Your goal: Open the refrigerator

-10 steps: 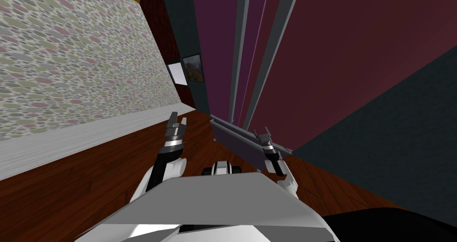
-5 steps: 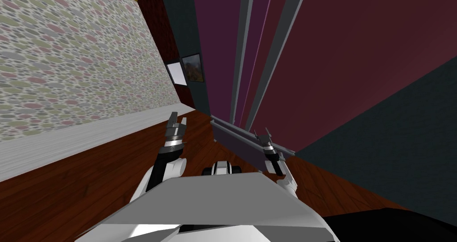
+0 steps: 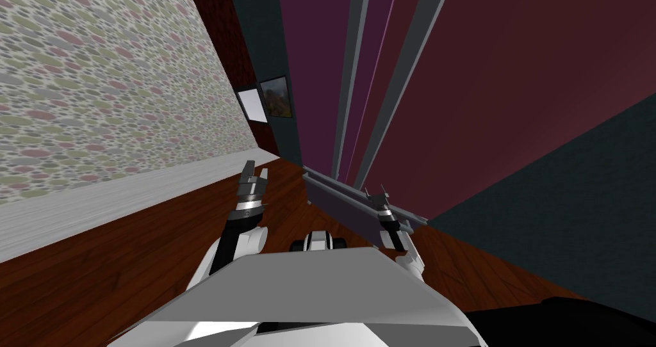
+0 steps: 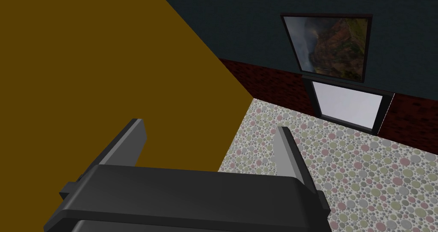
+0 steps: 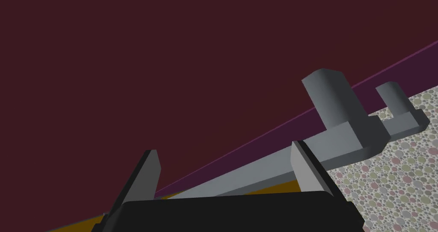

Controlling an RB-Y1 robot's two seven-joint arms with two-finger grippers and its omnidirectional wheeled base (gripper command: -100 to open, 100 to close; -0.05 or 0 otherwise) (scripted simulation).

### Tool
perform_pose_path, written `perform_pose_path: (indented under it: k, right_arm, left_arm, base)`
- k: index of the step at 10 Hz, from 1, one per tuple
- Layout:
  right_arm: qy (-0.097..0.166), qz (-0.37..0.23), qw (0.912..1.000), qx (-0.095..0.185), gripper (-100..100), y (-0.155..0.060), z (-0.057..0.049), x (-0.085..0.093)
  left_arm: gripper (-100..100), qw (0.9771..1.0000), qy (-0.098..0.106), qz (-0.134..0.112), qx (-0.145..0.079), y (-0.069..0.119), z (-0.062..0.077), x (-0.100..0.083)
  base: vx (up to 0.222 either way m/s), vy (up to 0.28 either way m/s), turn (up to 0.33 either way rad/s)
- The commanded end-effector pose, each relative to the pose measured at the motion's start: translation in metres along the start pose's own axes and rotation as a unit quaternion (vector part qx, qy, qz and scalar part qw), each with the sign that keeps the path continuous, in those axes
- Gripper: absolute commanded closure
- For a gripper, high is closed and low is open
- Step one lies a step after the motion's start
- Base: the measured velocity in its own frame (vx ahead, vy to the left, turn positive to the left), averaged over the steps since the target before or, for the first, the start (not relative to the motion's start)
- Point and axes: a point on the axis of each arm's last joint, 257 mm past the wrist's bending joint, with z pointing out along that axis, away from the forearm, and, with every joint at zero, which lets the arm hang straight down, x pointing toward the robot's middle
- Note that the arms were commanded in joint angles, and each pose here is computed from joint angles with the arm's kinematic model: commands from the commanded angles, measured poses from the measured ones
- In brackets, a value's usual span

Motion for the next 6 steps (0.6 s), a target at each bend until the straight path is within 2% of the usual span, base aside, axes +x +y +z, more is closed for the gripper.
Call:
perform_pose_path:
  k: [1, 6]
  right_arm:
    - [0.009, -0.034, 0.9994, 0.001, -100, 0.004, -0.004, 0.010]
    - [0.028, -0.084, 0.9961, 0.004, -100, 0.018, -0.010, 0.025]
  left_arm:
    - [0, 1.0000, 0.000, 0.000, 0.000, 0.000, 0.000, 0.000]
    - [0, 1.0000, 0.000, 0.000, 0.000, 0.000, 0.000, 0.000]
  base:
    - [0.032, 0.040, -0.025]
    - [0.033, 0.037, -0.029]
